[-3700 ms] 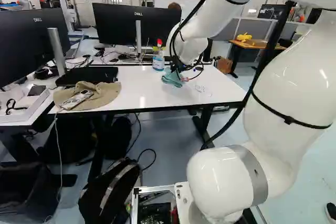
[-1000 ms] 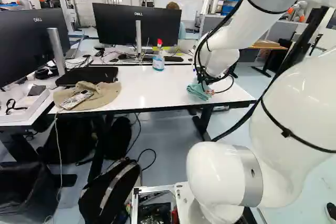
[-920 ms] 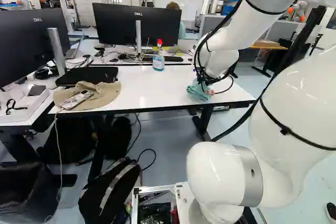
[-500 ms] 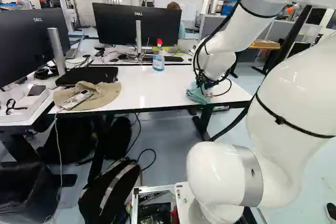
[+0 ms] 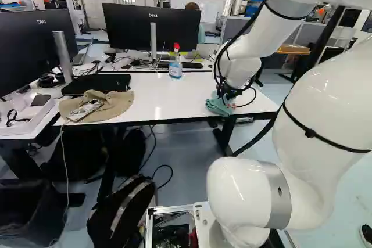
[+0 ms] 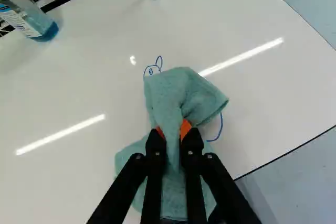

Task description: Clean the table with the green towel

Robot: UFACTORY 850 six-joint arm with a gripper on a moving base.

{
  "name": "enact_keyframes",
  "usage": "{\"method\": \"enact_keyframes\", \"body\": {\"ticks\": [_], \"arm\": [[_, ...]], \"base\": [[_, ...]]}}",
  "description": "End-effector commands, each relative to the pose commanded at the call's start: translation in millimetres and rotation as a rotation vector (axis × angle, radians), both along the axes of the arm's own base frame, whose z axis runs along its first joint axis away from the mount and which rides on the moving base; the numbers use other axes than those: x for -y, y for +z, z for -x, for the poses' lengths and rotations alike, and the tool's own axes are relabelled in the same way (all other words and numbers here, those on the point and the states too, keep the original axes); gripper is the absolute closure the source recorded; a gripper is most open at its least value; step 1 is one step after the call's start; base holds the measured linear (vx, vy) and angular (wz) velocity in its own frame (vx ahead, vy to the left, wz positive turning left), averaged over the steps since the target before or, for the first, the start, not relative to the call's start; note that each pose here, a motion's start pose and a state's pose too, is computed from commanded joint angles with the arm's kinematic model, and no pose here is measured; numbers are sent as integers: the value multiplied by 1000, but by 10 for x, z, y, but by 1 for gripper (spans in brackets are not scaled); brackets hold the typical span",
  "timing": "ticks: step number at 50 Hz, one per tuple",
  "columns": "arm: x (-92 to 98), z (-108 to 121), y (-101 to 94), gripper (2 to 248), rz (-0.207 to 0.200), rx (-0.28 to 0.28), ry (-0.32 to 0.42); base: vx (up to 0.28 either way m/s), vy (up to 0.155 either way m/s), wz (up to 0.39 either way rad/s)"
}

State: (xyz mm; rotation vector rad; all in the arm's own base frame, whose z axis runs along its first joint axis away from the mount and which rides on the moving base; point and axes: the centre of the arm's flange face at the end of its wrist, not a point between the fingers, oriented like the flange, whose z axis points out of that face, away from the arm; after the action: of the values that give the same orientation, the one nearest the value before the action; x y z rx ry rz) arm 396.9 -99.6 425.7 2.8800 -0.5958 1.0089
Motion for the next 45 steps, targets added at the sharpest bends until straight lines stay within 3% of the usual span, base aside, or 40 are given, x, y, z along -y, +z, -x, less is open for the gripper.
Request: {"method": "enact_keyframes", "body": {"ticks": [23,45], "arm": [[-19,40,-32,204,-22,-57,6],[74,116,-35,204,-23,-57,-21]], "base": [[0,0,0],[0,0,0]]}}
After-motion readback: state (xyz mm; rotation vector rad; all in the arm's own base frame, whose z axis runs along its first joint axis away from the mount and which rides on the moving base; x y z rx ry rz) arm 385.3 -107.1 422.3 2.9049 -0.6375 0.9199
